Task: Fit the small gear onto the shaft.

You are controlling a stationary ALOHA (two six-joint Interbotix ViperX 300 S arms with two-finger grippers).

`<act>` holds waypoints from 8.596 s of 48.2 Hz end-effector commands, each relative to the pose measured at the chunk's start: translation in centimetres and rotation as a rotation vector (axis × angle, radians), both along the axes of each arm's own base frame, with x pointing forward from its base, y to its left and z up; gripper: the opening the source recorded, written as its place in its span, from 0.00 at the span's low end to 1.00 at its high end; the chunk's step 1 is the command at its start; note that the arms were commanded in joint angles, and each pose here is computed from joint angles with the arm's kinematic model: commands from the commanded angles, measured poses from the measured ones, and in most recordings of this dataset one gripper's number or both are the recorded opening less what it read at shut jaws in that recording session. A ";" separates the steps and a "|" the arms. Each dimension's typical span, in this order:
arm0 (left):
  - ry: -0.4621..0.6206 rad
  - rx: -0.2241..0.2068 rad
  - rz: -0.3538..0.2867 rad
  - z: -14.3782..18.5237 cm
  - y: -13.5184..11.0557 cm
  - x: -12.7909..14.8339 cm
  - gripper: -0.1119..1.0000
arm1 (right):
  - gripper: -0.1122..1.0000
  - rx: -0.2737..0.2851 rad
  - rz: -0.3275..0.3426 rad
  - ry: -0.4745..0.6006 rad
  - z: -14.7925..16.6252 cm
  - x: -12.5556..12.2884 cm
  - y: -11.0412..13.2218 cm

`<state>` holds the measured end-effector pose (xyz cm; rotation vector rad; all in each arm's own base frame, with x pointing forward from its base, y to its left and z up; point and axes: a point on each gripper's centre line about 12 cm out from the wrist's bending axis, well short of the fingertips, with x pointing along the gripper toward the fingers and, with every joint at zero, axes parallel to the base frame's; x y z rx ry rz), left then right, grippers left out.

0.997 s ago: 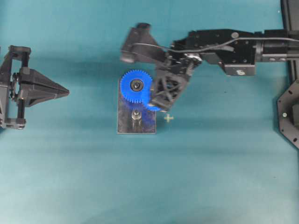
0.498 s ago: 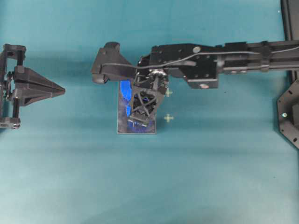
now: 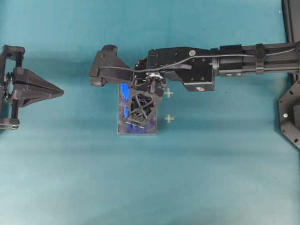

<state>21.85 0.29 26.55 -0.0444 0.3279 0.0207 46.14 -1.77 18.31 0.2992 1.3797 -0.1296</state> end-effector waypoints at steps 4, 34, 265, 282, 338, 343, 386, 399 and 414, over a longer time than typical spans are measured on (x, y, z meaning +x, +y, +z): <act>-0.008 0.003 -0.002 0.8 0.0 -0.1 0.10 | 0.41 0.000 0.011 -0.039 1.3 0.4 0.4; -0.009 0.002 -0.001 0.9 0.0 -0.4 0.10 | 0.42 0.002 0.007 -0.020 0.7 0.5 0.4; -0.055 -0.009 0.003 1.7 0.0 -1.3 0.10 | 0.33 0.339 -0.768 -0.730 -2.2 -2.7 0.6; -0.051 -0.011 0.003 1.3 0.0 -1.6 0.10 | 0.31 0.322 -0.725 -0.586 -4.0 -3.8 1.1; -0.075 -0.008 0.002 1.7 0.0 -2.0 0.10 | 0.27 0.328 -0.599 -0.685 4.7 -14.7 1.1; -0.074 -0.008 0.002 1.7 0.0 -2.1 0.10 | 0.27 0.315 -0.549 -0.708 4.9 -16.5 1.7; -0.051 -0.011 0.003 0.6 0.0 -2.1 0.10 | 0.28 -0.044 0.023 -0.834 2.0 -22.6 3.1; -0.043 -0.011 0.002 -0.7 -0.1 -2.3 0.10 | 0.27 -0.053 0.004 -0.862 1.8 -23.6 2.7; -0.040 -0.013 0.003 -0.8 -0.1 -2.4 0.10 | 0.27 -0.087 -0.057 -0.883 1.9 -24.4 1.2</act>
